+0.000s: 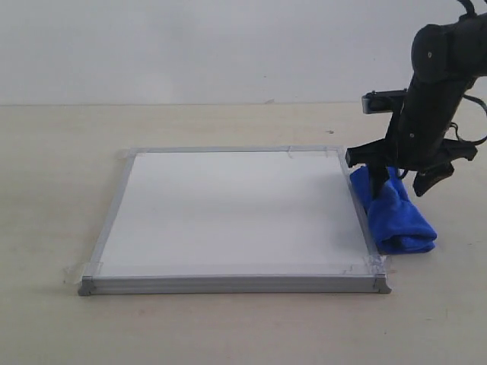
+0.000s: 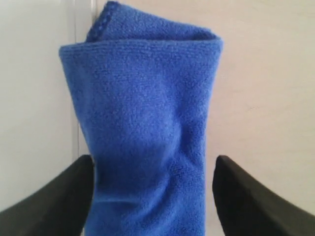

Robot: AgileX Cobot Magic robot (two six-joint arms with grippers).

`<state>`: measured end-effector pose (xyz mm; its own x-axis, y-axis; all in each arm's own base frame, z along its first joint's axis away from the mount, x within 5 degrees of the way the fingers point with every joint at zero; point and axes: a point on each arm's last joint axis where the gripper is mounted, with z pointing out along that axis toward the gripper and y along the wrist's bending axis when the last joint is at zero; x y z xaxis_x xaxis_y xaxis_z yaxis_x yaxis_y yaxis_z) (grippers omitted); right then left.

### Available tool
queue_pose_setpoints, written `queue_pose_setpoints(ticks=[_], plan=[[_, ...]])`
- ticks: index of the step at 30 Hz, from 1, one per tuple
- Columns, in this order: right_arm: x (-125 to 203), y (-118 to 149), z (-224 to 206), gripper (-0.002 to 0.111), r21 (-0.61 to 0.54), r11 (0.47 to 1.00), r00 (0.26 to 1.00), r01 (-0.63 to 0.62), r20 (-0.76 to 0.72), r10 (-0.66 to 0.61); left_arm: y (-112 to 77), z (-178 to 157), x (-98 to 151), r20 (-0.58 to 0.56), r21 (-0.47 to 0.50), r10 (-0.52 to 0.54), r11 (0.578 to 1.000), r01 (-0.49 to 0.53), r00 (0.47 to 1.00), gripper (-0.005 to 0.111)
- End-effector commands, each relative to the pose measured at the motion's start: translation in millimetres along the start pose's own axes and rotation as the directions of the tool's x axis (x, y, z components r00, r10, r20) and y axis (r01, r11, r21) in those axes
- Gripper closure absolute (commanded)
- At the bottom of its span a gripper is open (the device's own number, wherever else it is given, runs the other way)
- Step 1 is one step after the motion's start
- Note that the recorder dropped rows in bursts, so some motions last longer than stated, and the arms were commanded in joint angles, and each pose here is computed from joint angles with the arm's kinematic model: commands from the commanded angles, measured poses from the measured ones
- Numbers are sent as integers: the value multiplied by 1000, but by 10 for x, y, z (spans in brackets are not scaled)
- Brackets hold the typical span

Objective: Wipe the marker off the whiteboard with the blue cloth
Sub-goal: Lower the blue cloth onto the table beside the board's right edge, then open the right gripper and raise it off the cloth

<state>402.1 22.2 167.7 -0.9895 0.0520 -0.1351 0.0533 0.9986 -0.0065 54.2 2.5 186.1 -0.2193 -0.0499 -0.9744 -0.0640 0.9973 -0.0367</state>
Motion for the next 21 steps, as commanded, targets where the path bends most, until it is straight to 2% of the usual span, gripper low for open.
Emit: queue_pose_setpoints(ticks=[1, 4, 5, 7, 9, 21], plan=[[-82, 3, -382, 47, -6, 1000, 996, 12, 85, -11, 2, 1, 2, 9, -2, 3, 1000, -3, 1000, 102], [-93, 22, -542, 49, -36, 999, 993, -1, 121, 6, 2, 1, 2, 9, -2, 3, 1000, -3, 1000, 102], [-87, 21, -573, 54, -37, 999, 992, -1, 128, 6, 2, 1, 2, 9, -2, 3, 1000, -3, 1000, 102], [-76, 24, -573, 76, -40, 999, 993, -4, 116, 9, 2, 1, 2, 9, -2, 3, 1000, -3, 1000, 102], [-69, 23, -566, 109, -38, 999, 994, 14, 112, -10, 2, 1, 2, 9, -2, 3, 1000, -3, 1000, 102], [11, 25, -459, 107, -43, 999, 997, 3, 72, 0, 2, 1, 2, 9, -2, 3, 1000, -3, 1000, 102]])
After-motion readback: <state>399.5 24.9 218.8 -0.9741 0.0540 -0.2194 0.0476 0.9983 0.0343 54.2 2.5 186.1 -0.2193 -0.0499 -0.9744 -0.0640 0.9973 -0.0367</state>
